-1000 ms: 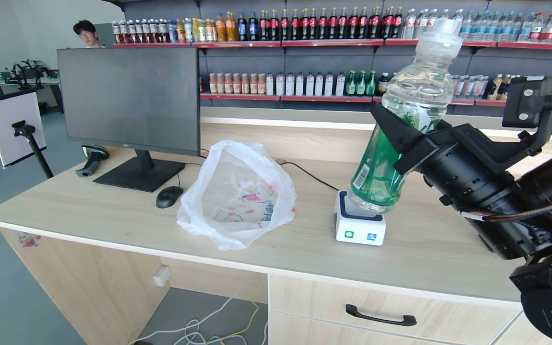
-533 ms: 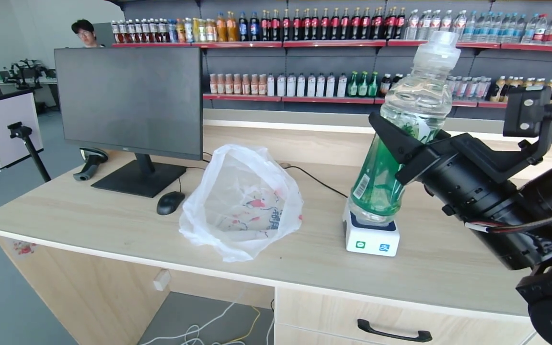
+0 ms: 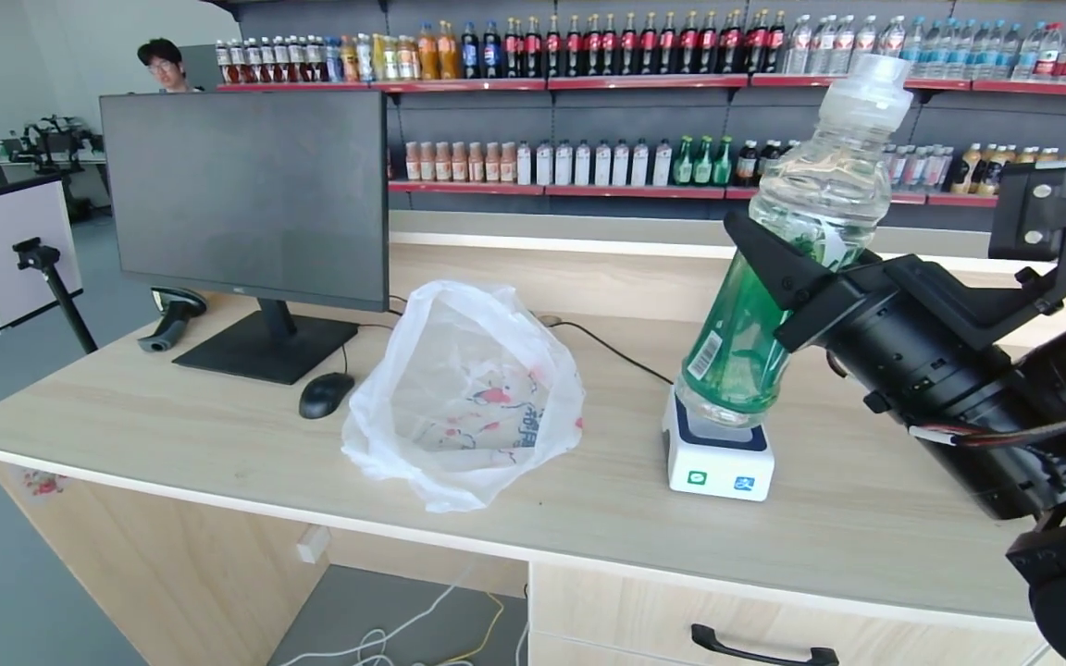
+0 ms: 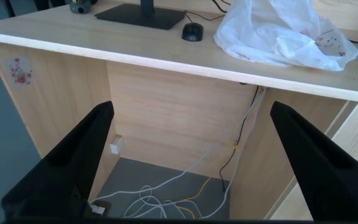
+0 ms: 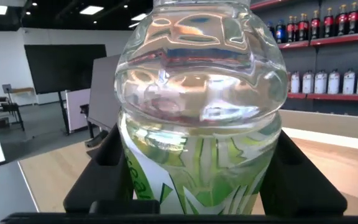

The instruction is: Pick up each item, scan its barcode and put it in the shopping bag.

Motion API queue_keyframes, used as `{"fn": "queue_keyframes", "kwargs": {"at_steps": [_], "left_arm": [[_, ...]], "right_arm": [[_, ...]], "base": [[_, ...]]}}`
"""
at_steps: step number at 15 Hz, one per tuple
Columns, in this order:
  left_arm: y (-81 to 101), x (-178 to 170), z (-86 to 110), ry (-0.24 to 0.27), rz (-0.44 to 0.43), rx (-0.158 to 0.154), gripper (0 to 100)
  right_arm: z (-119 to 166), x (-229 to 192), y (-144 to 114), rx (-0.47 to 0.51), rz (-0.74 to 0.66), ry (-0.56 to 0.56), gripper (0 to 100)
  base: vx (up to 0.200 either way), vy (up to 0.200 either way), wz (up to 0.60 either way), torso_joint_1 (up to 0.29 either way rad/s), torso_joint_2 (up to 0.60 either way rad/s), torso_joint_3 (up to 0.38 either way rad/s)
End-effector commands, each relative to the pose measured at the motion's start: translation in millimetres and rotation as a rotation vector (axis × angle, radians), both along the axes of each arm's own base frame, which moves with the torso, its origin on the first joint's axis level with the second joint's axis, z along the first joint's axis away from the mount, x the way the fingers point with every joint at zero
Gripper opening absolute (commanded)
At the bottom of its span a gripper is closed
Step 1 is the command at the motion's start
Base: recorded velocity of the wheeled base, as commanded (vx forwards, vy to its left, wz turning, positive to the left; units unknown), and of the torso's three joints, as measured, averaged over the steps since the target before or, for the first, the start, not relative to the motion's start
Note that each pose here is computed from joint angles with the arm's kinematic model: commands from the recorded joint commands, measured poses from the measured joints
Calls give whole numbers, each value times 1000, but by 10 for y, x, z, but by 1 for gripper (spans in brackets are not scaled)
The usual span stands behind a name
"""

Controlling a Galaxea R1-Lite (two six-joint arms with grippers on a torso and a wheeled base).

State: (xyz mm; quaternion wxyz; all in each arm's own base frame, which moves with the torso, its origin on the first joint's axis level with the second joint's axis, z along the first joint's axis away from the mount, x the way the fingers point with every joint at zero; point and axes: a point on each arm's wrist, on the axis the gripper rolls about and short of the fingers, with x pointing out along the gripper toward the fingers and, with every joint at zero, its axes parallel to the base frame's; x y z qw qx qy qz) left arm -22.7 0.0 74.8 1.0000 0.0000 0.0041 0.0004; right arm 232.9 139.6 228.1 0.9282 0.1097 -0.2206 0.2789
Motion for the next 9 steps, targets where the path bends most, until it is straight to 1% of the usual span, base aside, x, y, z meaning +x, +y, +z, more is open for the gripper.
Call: {"fn": "queue_keyframes", "kwargs": {"at_steps": [1, 3, 9], "left_arm": [[0, 0, 0, -1, -1, 0, 100], [0, 0, 0, -1, -1, 0, 100], [0, 0, 0, -1, -1, 0, 100]], "right_arm": [[-19, 0, -4, -4, 0, 6, 0], [-30, -3, -6, -8, -1, 8, 0], [-21, -13, -12, -8, -2, 5, 0]], "base": [[0, 0, -600, -2, -2, 2], [0, 0, -600, 0, -2, 0], [0, 0, 0, 0, 0, 0]]}}
